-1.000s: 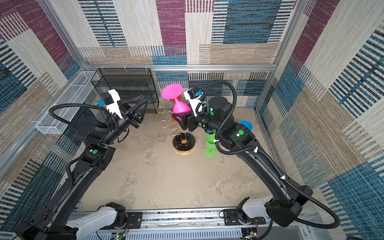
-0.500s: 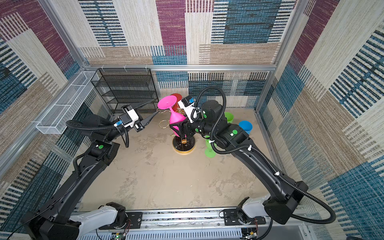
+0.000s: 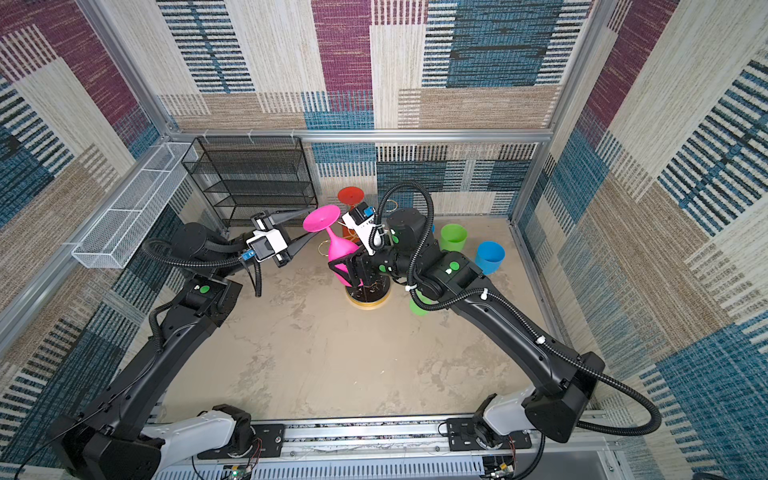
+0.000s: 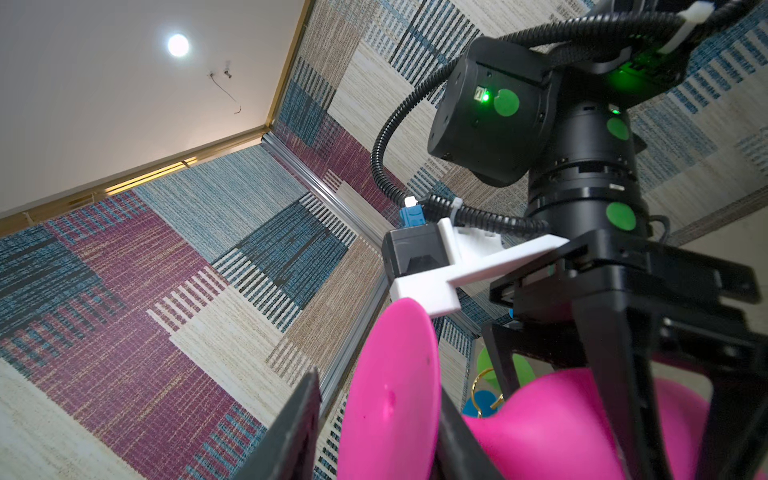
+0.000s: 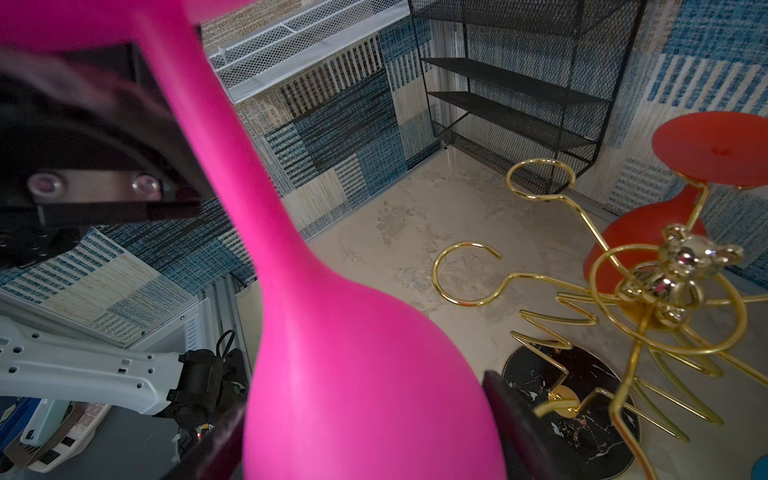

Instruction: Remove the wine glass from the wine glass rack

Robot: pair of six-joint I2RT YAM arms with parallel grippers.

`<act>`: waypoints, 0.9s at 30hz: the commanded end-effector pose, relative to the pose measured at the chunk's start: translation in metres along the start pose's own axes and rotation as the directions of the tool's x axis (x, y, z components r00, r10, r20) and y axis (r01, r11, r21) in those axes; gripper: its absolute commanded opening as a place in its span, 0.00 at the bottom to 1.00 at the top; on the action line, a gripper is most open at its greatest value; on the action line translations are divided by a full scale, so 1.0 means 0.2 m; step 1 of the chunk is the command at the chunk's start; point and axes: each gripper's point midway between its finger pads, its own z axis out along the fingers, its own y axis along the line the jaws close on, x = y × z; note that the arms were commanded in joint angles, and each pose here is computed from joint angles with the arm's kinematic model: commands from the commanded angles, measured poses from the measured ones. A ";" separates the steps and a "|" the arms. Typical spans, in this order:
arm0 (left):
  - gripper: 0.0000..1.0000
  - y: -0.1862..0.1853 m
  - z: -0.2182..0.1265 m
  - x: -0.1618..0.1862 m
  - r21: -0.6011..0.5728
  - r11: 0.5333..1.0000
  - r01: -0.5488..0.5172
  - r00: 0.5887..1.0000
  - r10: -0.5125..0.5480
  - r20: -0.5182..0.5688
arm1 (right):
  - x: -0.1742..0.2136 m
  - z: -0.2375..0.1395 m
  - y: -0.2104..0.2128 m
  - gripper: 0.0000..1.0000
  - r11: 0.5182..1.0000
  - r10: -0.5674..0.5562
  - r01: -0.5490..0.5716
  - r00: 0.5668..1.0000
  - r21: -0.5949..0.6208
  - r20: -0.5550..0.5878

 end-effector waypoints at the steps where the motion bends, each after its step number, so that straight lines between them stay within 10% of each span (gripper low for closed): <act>1: 0.37 0.00 0.00 -0.01 0.008 0.999 -0.053 0.999 0.053 -0.003 | -0.04 -0.01 0.03 0.43 1.000 -0.007 0.007 1.000 -0.016 0.030; 11: 0.01 0.02 -0.01 -0.01 -0.012 0.999 -0.050 0.999 0.050 -0.013 | -0.05 -0.02 0.04 0.49 1.000 0.001 0.000 0.999 -0.029 0.044; 17: 0.00 0.08 -0.02 0.02 -0.094 0.996 -0.013 0.999 0.008 -0.053 | -0.10 -0.07 0.09 0.81 0.998 0.013 -0.005 0.994 -0.068 0.110; 20: 0.00 0.17 -0.05 0.05 -0.197 0.971 0.134 0.982 -0.156 -0.103 | -0.16 -0.13 0.11 0.99 0.997 0.035 -0.024 0.984 -0.067 0.177; 27: 0.00 0.29 -0.17 0.21 -0.446 0.820 0.360 0.861 -0.476 -0.180 | -0.33 -0.41 0.16 0.99 0.998 0.042 -0.024 0.922 -0.050 0.385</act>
